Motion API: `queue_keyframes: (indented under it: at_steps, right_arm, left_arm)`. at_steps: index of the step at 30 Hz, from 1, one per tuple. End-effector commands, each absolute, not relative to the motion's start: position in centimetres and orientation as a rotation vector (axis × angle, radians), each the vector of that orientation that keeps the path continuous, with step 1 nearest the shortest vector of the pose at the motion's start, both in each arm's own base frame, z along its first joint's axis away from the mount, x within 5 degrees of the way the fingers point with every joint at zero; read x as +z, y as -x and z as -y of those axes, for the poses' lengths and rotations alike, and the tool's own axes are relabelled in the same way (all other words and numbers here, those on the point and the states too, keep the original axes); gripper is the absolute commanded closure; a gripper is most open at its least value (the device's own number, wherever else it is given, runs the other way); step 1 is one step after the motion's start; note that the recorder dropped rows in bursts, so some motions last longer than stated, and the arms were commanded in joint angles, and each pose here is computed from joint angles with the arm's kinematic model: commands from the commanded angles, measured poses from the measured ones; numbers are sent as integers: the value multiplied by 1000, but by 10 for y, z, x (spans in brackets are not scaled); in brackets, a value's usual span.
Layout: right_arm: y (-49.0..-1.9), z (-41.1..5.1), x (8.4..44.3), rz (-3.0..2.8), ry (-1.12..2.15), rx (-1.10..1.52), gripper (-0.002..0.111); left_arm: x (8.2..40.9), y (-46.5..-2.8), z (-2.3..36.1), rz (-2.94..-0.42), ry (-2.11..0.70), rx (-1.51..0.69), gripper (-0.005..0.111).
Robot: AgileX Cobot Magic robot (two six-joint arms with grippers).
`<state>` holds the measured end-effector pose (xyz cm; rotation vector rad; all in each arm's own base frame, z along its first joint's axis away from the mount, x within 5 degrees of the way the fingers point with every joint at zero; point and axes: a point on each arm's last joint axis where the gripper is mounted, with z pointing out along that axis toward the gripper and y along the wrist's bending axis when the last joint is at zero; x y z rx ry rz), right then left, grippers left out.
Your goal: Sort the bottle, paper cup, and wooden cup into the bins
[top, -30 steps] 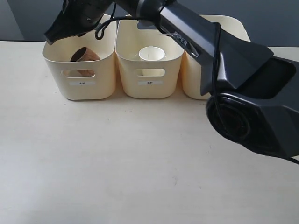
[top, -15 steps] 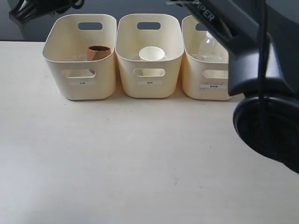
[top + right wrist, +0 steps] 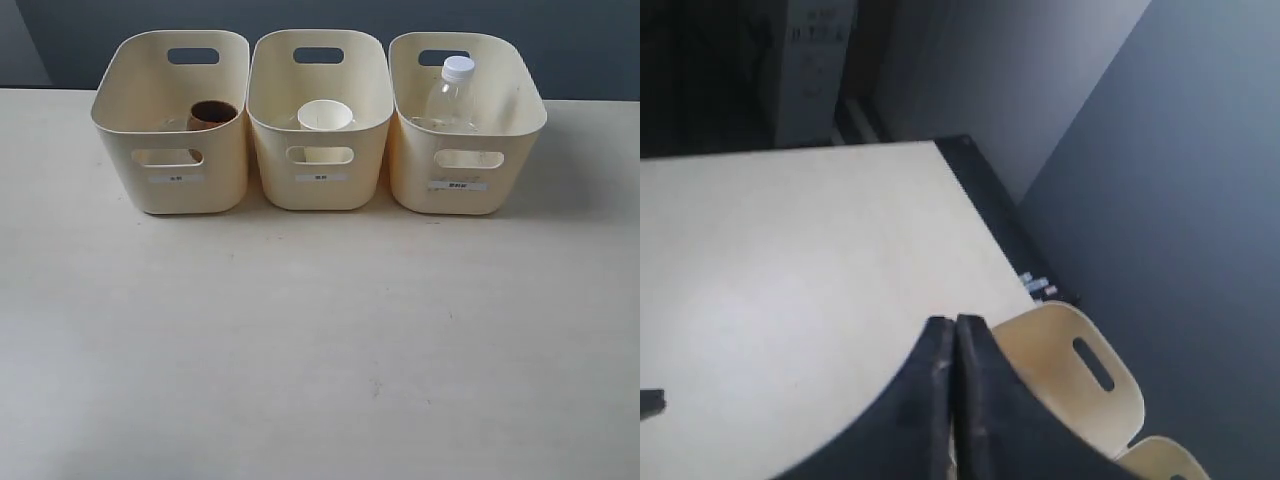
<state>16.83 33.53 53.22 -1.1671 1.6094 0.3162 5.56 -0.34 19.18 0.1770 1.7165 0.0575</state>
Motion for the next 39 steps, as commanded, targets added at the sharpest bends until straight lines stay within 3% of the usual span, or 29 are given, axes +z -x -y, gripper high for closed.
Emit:
queue_keyframes:
  at_steps: [1,8,16,23,34,39]
  right_arm:
    - [-121,-295,579,-1503,1067,375,109]
    - [-53,-219,634,-1310,950,476,109]
    - [-37,-145,659,-1231,942,753,109]
    - [-44,-84,672,-1190,818,760,109]
    - [-43,-75,673,-1193,799,808,109]
    - [-48,-89,671,-1217,779,715,109]
  left_arm:
    - [191,-55,4,-1714,-176,51,107]
    - [191,-55,4,-1714,-176,51,107]
    - [191,-55,4,-1714,-176,51,107]
    - [191,-55,4,-1714,-176,51,107]
    - [191,-55,4,-1714,-176,51,107]
    - [191,-55,4,-1714,-176,51,107]
